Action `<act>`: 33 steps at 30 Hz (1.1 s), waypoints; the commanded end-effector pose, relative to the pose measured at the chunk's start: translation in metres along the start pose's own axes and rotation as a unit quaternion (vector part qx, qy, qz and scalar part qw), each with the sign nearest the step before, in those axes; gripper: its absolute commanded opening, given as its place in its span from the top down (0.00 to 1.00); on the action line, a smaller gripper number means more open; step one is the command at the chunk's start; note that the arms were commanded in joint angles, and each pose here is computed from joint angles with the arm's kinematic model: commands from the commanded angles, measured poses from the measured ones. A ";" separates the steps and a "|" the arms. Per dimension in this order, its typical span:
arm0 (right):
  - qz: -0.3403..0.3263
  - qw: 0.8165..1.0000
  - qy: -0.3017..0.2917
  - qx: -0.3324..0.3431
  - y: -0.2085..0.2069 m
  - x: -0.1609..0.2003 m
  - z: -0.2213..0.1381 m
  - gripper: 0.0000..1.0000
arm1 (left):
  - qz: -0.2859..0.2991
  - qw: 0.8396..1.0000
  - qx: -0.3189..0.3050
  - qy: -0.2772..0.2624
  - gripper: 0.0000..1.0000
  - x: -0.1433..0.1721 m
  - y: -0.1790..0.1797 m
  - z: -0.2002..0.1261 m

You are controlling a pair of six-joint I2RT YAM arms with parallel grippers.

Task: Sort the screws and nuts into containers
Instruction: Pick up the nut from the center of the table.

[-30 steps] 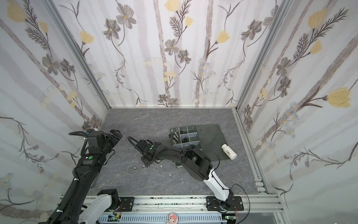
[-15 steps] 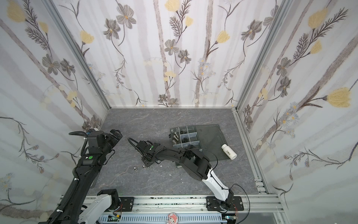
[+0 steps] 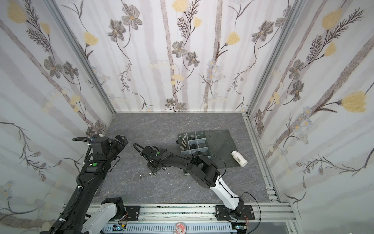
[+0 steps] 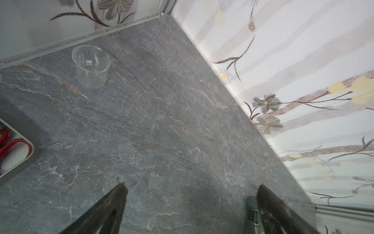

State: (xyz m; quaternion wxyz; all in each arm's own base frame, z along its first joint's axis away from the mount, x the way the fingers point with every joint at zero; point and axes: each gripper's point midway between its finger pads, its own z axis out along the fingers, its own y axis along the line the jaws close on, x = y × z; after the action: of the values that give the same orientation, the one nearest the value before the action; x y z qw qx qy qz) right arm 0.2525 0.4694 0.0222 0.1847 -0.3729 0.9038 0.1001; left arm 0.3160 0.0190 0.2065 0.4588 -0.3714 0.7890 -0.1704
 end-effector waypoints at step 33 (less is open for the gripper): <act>0.062 0.994 -0.093 -0.005 -0.061 -0.006 -0.103 0.86 | 0.116 0.983 0.139 0.044 0.00 0.022 -0.057 -0.001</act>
State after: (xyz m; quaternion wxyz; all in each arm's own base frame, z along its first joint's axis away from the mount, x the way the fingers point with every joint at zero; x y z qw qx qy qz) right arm 0.2687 0.4035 0.1029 0.2403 -0.3192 0.9068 0.1348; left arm 0.3276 -0.0234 0.2176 0.4724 -0.2316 0.8202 -0.2244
